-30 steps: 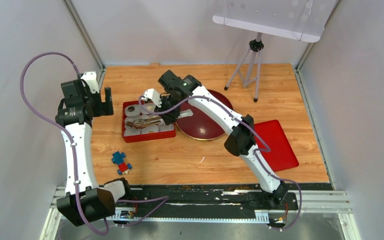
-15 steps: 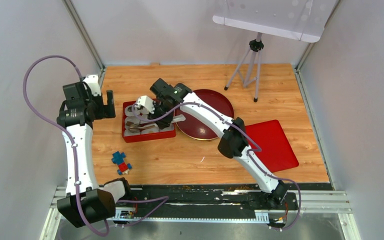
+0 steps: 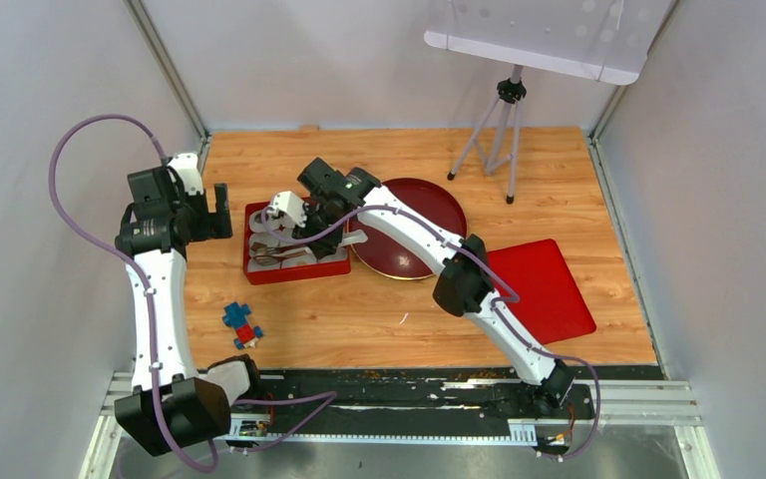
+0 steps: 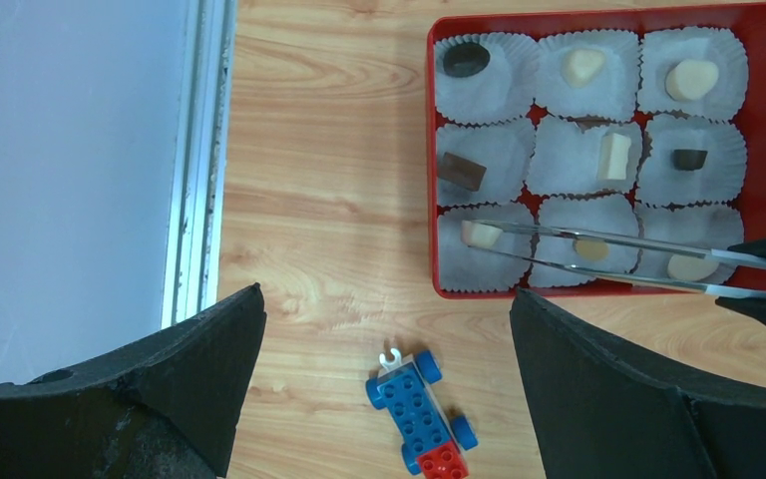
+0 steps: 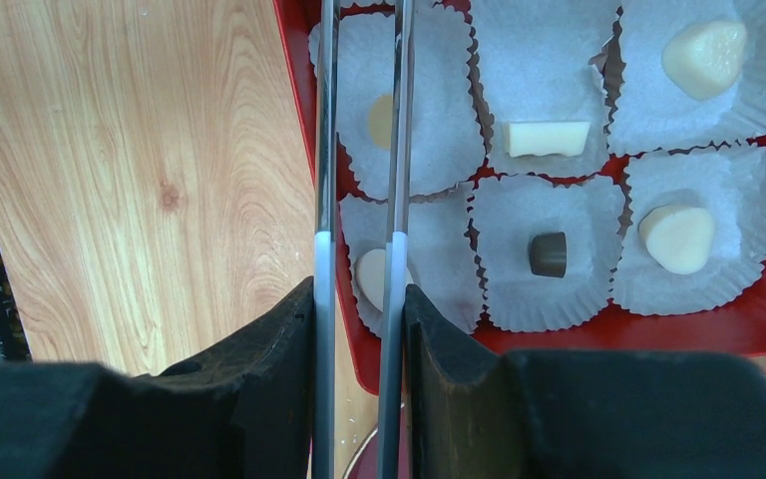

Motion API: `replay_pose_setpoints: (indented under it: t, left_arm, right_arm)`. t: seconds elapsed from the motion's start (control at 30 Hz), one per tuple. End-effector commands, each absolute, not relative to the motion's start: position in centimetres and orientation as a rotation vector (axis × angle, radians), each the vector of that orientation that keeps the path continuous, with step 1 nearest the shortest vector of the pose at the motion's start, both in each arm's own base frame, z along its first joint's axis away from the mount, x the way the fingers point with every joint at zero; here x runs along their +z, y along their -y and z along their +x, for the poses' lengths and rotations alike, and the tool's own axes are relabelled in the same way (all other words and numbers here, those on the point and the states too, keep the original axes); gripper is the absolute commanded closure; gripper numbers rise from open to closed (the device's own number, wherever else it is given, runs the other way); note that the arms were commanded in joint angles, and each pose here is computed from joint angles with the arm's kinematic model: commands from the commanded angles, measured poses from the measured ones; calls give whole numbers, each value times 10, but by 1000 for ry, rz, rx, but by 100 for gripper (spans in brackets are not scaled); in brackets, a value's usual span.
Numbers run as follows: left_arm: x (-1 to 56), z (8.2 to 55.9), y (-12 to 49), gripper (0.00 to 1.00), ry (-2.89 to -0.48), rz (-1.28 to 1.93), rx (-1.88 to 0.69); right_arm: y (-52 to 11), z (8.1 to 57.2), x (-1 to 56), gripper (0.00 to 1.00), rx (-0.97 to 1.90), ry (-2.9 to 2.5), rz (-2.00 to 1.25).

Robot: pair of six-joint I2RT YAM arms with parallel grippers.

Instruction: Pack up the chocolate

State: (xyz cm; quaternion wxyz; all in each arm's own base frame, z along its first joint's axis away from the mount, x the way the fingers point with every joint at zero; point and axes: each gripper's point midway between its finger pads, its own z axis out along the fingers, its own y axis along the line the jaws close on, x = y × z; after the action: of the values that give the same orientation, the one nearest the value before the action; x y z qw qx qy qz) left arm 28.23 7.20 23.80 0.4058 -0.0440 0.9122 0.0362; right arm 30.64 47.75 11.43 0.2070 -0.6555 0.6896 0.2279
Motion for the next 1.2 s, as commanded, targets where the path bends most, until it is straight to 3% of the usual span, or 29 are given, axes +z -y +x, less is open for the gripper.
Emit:
replay_pose_setpoints:
  t: [0.0,0.27,0.43,0.7,0.87,1.17]
  left_arm:
    - [248,280,-72,0,-2266,-122,92]
    - [244,279,-70,0,-2271,-120,83]
    - [246,280,-70,0,-2265,-119,80]
    - [246,304,-65,0,-2215,-114,5]
    - [253,330,-59,0,-2145,-156,-93]
    - [246,360,-36,0,-2100,-187,-266]
  right_arm:
    - [-491,305,134,68,702,-1853,-1791]
    - [-492,304,140,59,713,-1848,-1779]
    - [-493,309,155,62,707,-1824,-1748]
    - [-457,341,226,67,580,-1773,-1607]
    - [-396,349,251,68,453,-1836,-1571]
    - [-201,360,245,70,248,-2163,-1289]
